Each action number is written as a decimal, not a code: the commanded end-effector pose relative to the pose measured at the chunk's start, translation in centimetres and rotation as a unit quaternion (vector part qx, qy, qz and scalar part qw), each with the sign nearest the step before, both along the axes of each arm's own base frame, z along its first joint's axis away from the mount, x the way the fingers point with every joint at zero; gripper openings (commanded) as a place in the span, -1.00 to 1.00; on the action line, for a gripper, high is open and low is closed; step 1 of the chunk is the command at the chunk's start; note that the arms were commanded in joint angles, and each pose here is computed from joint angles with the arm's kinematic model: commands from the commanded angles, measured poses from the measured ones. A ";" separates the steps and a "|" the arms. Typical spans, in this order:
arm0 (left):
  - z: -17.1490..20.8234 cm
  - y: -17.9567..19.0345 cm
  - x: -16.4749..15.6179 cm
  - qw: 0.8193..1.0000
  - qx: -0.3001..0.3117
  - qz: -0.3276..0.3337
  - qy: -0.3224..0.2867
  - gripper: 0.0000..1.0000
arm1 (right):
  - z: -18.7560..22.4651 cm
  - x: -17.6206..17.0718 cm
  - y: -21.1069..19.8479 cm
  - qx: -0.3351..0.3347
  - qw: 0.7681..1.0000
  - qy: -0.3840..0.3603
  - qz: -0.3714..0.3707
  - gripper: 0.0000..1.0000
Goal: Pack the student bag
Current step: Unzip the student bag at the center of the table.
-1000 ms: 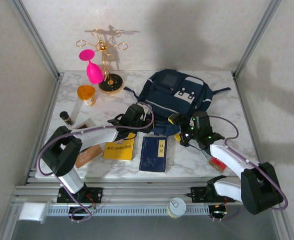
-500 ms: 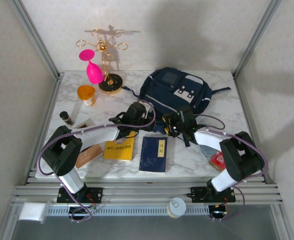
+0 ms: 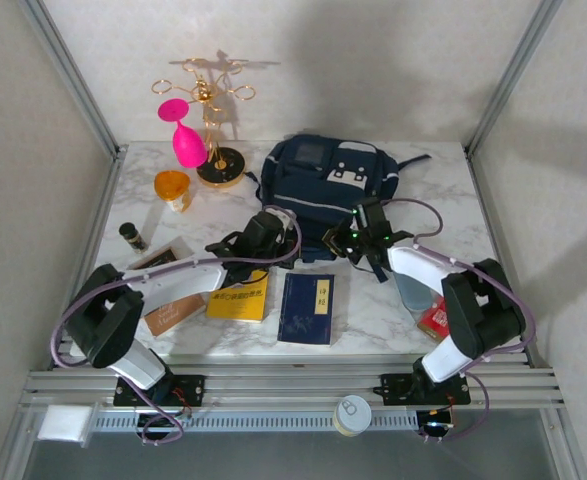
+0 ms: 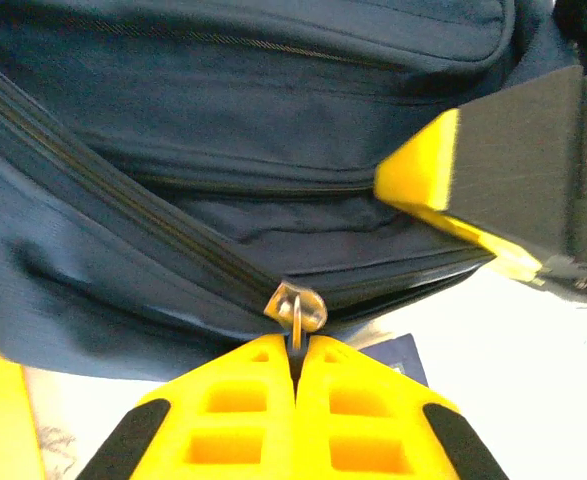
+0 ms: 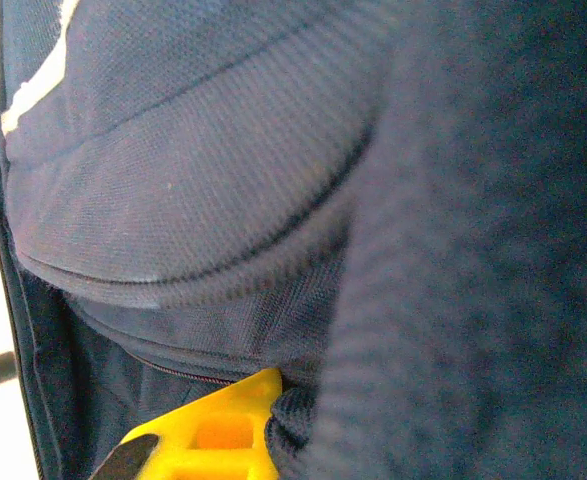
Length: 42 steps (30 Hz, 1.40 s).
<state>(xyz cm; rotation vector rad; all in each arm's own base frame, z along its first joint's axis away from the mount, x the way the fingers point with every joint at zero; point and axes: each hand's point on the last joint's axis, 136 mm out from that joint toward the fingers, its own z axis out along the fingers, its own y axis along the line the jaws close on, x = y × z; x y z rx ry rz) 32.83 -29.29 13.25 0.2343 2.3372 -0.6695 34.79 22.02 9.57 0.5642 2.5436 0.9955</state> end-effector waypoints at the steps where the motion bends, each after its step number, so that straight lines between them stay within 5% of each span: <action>1: 0.4 3.2 1.0 0.999 0.009 0.053 -0.005 -1.00 | 0.1 1.5 -6.8 -0.099 0.994 -0.052 0.017 -1.00; 7: -2.1 4.1 2.3 0.997 0.033 0.071 0.026 -1.00 | 2.3 3.5 -11.5 -0.130 0.989 -0.064 -0.017 -0.97; 14: -1.7 1.2 3.1 0.999 -0.010 0.025 0.031 -1.00 | 3.0 3.1 -10.0 -0.095 0.993 -0.065 -0.004 -0.37; 18: -1.9 -1.0 1.7 0.999 -0.008 -0.037 0.023 -1.00 | 2.3 2.6 -11.0 -0.122 0.992 -0.044 -0.008 0.19; 24: -2.1 -0.5 1.6 0.999 0.006 -0.027 0.022 -1.00 | 1.8 -0.2 -10.8 -0.097 0.994 0.008 -0.056 0.70; 27: -1.3 -0.5 1.4 1.000 -0.009 -0.027 0.009 -0.82 | 1.5 -1.7 -8.7 -0.052 0.996 0.018 -0.067 0.95; 33: -0.9 -1.0 1.0 0.999 -0.010 -0.048 0.017 -0.47 | 1.2 -3.2 -3.5 0.026 0.995 0.046 -0.088 0.97; 38: -1.0 -1.6 -0.2 0.996 -0.012 -0.085 0.038 -0.15 | 0.8 -1.8 -4.2 0.036 0.987 0.038 -0.153 0.97; 42: -1.6 -2.3 -0.5 0.992 0.001 -0.116 0.052 0.01 | -0.6 -0.7 -4.0 0.017 0.987 0.050 -0.153 0.76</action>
